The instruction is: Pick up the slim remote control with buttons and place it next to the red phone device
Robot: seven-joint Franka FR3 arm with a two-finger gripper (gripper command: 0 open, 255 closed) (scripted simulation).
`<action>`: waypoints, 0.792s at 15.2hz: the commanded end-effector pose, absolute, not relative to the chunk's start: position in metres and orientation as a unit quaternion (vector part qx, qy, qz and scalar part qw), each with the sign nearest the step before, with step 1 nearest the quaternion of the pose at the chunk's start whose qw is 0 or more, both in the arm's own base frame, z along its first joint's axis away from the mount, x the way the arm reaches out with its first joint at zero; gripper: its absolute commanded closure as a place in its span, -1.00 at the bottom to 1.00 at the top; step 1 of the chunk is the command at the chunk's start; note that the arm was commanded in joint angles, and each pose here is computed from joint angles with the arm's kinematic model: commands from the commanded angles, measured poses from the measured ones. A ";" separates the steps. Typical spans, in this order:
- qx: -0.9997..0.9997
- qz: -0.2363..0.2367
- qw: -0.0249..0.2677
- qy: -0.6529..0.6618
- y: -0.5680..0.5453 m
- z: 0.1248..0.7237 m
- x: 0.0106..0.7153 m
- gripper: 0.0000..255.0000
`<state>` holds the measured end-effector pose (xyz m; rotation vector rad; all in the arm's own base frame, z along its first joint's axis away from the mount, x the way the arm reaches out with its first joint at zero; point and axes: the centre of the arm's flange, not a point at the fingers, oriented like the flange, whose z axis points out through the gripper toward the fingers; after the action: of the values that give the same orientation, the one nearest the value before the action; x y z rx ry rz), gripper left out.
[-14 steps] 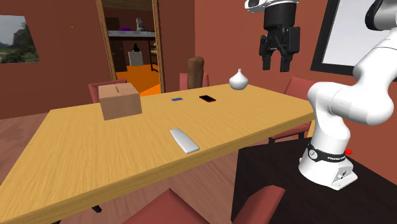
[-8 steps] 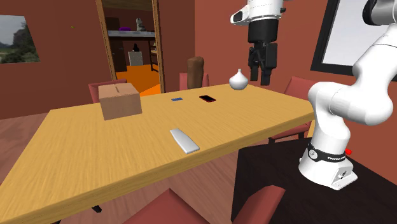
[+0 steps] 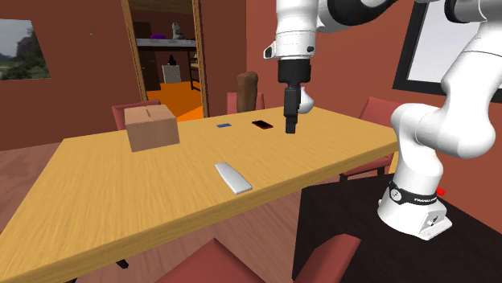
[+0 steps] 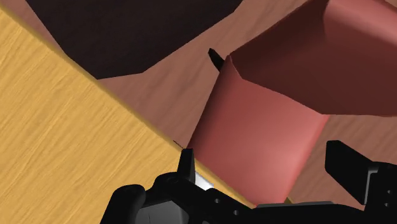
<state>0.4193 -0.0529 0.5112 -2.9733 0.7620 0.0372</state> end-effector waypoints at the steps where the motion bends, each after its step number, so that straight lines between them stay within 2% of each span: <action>1: -0.959 0.011 0.033 0.281 -0.063 0.492 0.439 -1.00; 12: -0.895 0.008 0.017 0.447 -0.140 0.400 0.515 -1.00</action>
<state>0.5087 -0.1297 0.4079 -2.8019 1.3377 0.0286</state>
